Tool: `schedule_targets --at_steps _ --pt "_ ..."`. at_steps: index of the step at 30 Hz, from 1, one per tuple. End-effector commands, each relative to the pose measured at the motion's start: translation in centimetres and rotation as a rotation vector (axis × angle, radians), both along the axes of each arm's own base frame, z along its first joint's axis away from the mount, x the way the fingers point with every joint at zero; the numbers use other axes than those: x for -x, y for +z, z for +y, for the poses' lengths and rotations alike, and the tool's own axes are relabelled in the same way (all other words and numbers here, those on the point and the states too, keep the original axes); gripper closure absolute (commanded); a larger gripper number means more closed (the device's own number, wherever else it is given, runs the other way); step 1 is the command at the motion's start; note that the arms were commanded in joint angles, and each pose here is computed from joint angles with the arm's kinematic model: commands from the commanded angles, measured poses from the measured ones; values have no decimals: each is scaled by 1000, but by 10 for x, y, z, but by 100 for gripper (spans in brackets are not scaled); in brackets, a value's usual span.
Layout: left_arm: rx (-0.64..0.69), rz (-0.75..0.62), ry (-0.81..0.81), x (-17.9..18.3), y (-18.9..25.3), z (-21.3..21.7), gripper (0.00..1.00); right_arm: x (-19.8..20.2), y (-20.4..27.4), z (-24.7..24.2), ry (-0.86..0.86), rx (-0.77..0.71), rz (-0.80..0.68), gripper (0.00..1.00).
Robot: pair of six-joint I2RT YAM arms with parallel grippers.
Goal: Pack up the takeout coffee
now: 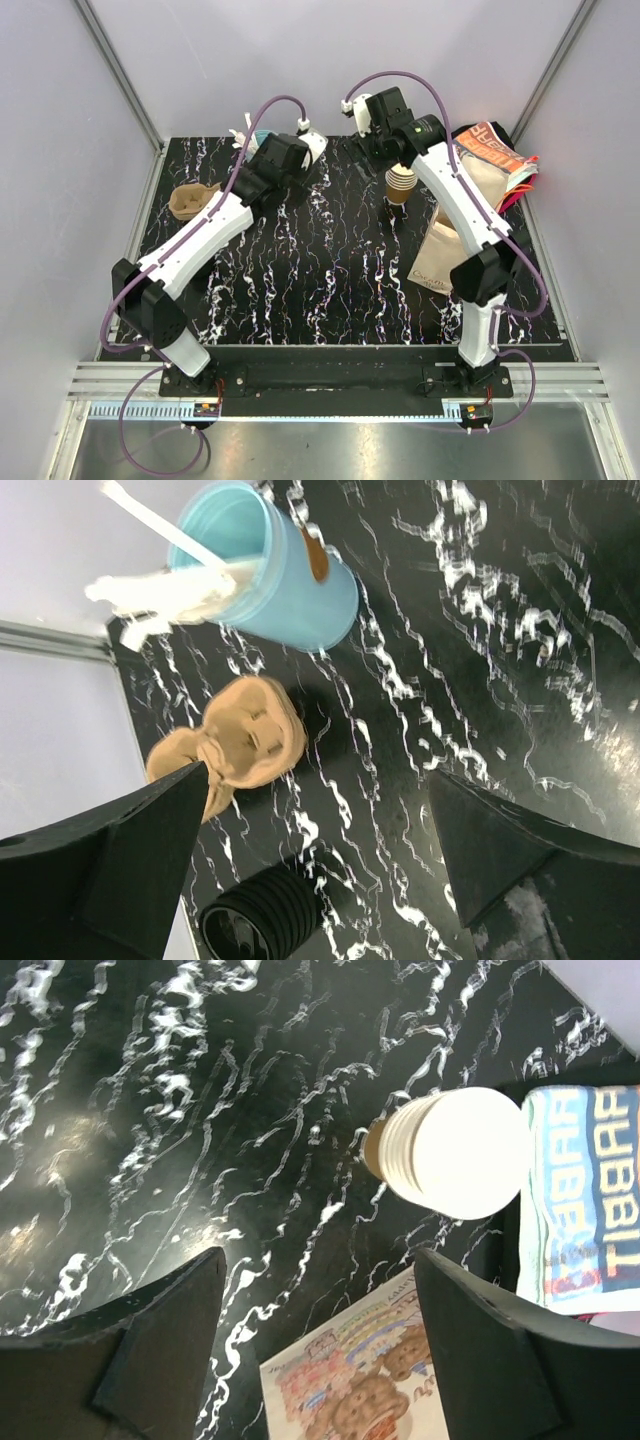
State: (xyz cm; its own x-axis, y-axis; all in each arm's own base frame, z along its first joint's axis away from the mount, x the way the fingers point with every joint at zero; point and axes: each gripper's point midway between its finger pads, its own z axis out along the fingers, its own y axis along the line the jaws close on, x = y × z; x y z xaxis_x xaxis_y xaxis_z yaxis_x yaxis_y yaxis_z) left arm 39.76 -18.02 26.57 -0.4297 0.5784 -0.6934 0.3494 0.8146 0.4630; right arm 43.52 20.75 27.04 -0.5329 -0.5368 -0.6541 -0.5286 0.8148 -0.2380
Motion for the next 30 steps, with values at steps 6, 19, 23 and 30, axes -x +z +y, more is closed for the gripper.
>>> schedule_targets --at_steps 6,19,23,30 --pt "110 -68 -123 15 8 3 1 -41 -13 -21 -104 -2 22 22" --pt "203 -30 -291 46 -20 -2 1 -72 -44 -45 -202 30 41 44" --pt "215 -34 -311 54 -23 1 1 -79 -51 -54 -216 22 59 50" --pt "232 -20 -319 63 -33 10 1 -86 -69 -60 -216 21 97 57"
